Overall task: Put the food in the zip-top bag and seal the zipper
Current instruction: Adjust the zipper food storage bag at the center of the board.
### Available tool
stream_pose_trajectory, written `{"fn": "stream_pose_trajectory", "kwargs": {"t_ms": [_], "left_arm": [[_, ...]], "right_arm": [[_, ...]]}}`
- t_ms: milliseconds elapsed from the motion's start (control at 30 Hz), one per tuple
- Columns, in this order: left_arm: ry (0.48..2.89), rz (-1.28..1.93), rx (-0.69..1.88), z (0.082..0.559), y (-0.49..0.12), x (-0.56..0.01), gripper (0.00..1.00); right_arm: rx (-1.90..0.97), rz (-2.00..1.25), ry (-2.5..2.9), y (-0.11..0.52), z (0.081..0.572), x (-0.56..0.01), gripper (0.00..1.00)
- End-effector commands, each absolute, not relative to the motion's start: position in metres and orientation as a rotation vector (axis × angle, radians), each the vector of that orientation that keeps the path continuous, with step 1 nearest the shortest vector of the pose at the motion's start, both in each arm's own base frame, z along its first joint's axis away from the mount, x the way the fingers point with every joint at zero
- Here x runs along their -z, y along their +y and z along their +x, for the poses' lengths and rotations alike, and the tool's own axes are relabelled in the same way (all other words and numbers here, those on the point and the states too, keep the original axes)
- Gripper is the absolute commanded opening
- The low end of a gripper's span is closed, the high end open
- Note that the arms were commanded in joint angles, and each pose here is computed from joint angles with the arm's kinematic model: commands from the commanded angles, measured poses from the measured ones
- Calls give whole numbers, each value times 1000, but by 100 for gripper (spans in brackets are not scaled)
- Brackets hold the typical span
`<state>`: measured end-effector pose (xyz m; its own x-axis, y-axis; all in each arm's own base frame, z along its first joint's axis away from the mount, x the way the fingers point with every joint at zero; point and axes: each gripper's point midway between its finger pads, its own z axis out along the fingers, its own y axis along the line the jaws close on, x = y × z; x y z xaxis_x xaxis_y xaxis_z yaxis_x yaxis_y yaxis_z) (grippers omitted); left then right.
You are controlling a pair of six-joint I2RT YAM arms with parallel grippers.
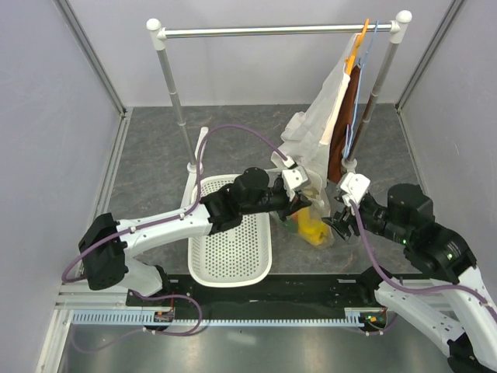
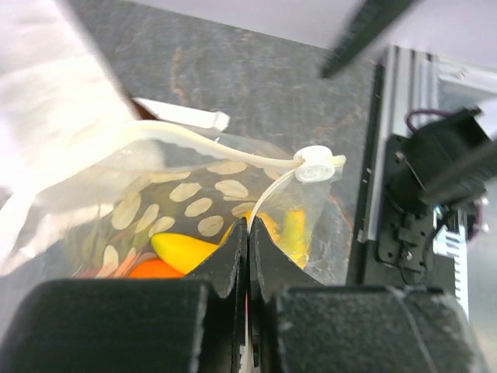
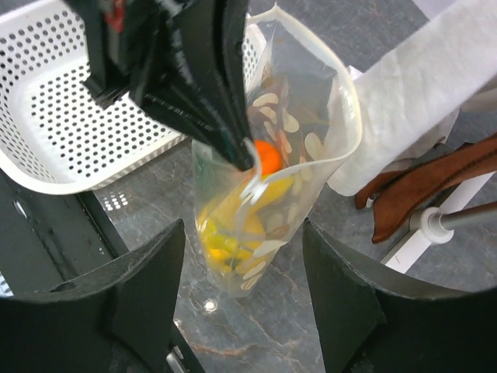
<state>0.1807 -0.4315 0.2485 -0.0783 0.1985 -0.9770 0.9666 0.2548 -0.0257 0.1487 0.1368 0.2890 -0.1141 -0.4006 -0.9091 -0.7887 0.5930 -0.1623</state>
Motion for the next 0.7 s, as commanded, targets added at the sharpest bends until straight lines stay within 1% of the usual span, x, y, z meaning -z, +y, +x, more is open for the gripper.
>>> {"fn": "stream_pose_trajectory", "kwargs": {"t_ms": [0,33,67,133,167,233,267,300,433,600,667], "left_arm": [[1532,946,1022,204,-431,-282,2],[1528,951,1029,203,-431,-282,2],[1526,947,1032,203,-432,-283,2],[1523,936,1035,205,-432,-285,2],[1521,932,1039,206,-433,-286,2],[1516,916,1049,209,-435,-289,2],[1516,913,1052,209,-435,-290,2],[1513,909,1053,210,-435,-292,2],[1522,902,1071,210,-434,-292,2],[1504,936,1101,203,-436,-292,2],[1478,960,1127,198,-437,-293,2]], "right_arm": [[-455,-1112,1770,144,149,-283,68],[-472,-1147,1774,146,146,-274,68],[-468,-1155,1765,146,146,-271,65],[-424,-1082,1745,144,157,-276,64],[-408,-1093,1723,145,161,-277,60],[-339,-1032,1692,142,177,-279,57],[-327,-989,1691,140,183,-280,51],[-315,-965,1664,140,187,-284,49],[-341,-961,1639,146,189,-279,49],[-345,-954,1585,149,189,-279,52],[-331,-944,1559,149,193,-283,51]]}}
